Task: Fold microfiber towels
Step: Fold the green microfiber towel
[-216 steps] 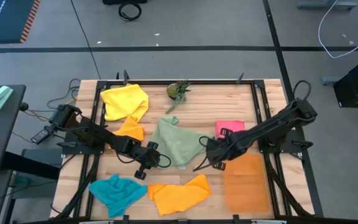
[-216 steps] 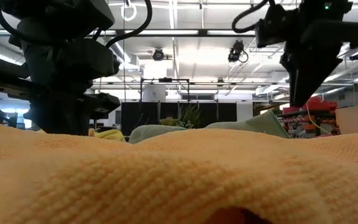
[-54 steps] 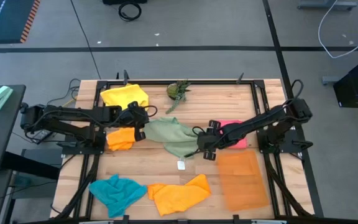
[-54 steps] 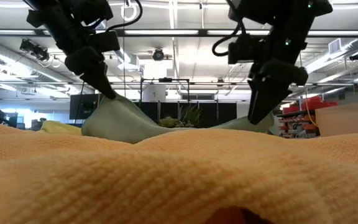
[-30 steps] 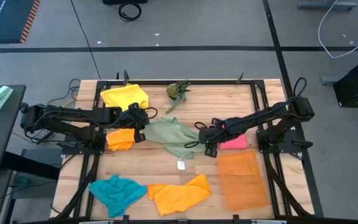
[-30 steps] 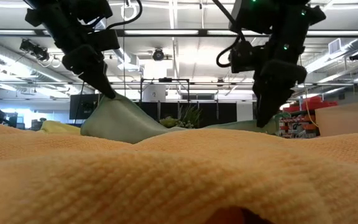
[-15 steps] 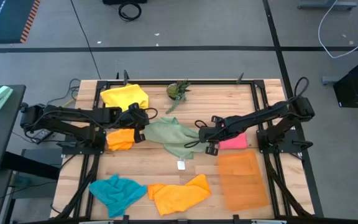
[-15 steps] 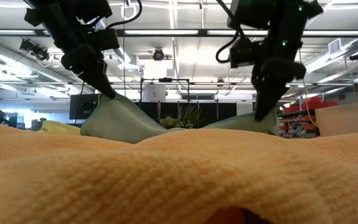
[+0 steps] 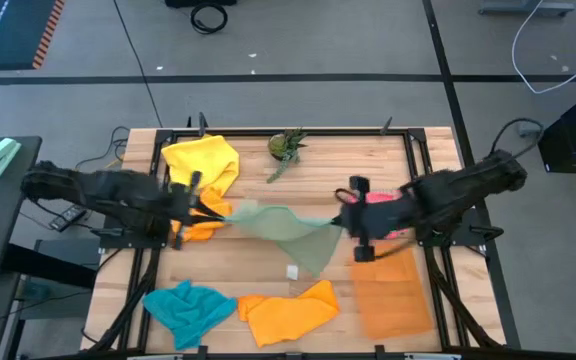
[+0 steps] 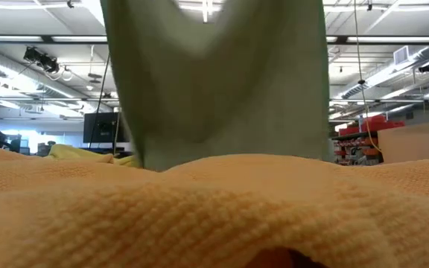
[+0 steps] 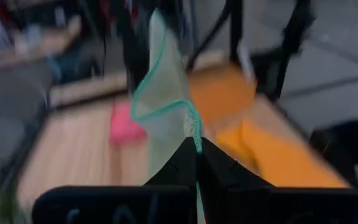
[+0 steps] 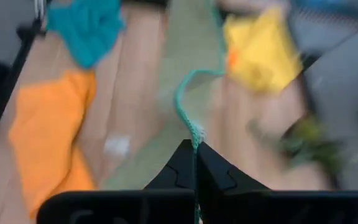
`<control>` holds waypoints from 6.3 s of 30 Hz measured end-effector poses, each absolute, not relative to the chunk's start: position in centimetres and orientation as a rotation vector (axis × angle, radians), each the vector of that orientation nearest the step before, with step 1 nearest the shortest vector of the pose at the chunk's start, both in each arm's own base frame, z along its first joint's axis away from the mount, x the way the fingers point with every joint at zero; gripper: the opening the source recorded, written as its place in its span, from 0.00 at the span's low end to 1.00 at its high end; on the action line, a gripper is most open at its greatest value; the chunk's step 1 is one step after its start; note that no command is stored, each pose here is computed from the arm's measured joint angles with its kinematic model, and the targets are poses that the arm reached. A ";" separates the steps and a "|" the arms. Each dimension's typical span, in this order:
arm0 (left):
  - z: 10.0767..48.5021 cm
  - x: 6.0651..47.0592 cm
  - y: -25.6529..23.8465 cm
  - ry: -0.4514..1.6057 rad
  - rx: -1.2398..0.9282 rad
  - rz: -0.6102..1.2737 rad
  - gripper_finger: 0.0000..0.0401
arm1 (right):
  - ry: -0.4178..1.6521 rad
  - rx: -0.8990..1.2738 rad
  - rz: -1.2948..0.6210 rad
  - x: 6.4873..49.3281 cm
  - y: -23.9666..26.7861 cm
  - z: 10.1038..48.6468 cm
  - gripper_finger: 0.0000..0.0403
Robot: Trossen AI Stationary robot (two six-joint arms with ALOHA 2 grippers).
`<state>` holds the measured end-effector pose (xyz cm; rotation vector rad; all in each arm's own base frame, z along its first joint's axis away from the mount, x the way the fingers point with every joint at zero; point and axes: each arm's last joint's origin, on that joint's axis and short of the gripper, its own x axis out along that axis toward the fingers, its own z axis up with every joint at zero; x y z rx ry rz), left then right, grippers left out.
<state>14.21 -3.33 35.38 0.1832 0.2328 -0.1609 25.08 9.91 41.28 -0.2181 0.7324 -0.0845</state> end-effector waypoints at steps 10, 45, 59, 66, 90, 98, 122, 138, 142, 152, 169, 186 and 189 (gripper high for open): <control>41.8 10.4 -2.2 0.006 0.270 -0.043 0.02 | 0.582 -0.378 -0.259 22.0 6.0 49.3 0.00; 17.0 12.7 -5.1 0.667 -0.359 -0.379 0.02 | 0.928 0.058 -0.018 25.1 13.6 21.4 0.00; 22.8 13.9 -0.7 0.522 0.079 0.266 0.02 | 1.110 0.175 -0.301 26.9 5.0 21.8 0.00; 19.7 14.8 1.7 0.659 0.069 0.383 0.05 | 1.132 0.225 -0.394 27.1 1.5 21.7 0.00; 19.8 18.3 4.5 0.630 0.041 0.363 0.39 | 1.112 0.329 -0.547 27.1 -3.2 22.3 0.39; 17.4 20.5 2.4 0.716 -0.056 0.191 0.22 | 1.056 0.332 -0.337 29.2 1.8 20.4 0.27; 15.2 24.2 -5.7 0.569 -0.255 -0.169 0.03 | 1.073 0.120 -0.617 30.8 -7.6 20.0 0.01; 13.5 23.6 0.8 0.750 -0.081 0.109 0.03 | 1.129 0.274 -0.381 33.0 4.7 16.6 0.01; 11.1 23.7 0.8 0.872 -0.121 0.102 0.01 | 1.230 0.296 -0.416 33.6 3.7 13.6 0.01; 10.8 24.1 -4.7 0.829 -0.238 -0.122 0.01 | 1.178 0.274 -0.583 32.9 -4.8 15.5 0.00; 12.8 24.8 -2.2 0.678 -0.103 -0.026 0.04 | 0.849 0.284 -0.379 33.6 2.7 21.1 0.00; 12.3 24.2 -3.9 0.758 -0.220 -0.105 0.03 | 1.083 0.303 -0.392 35.5 2.0 13.4 0.00; 12.9 24.5 -4.5 0.691 -0.232 -0.134 0.03 | 1.154 0.259 -0.442 34.4 0.3 14.0 0.00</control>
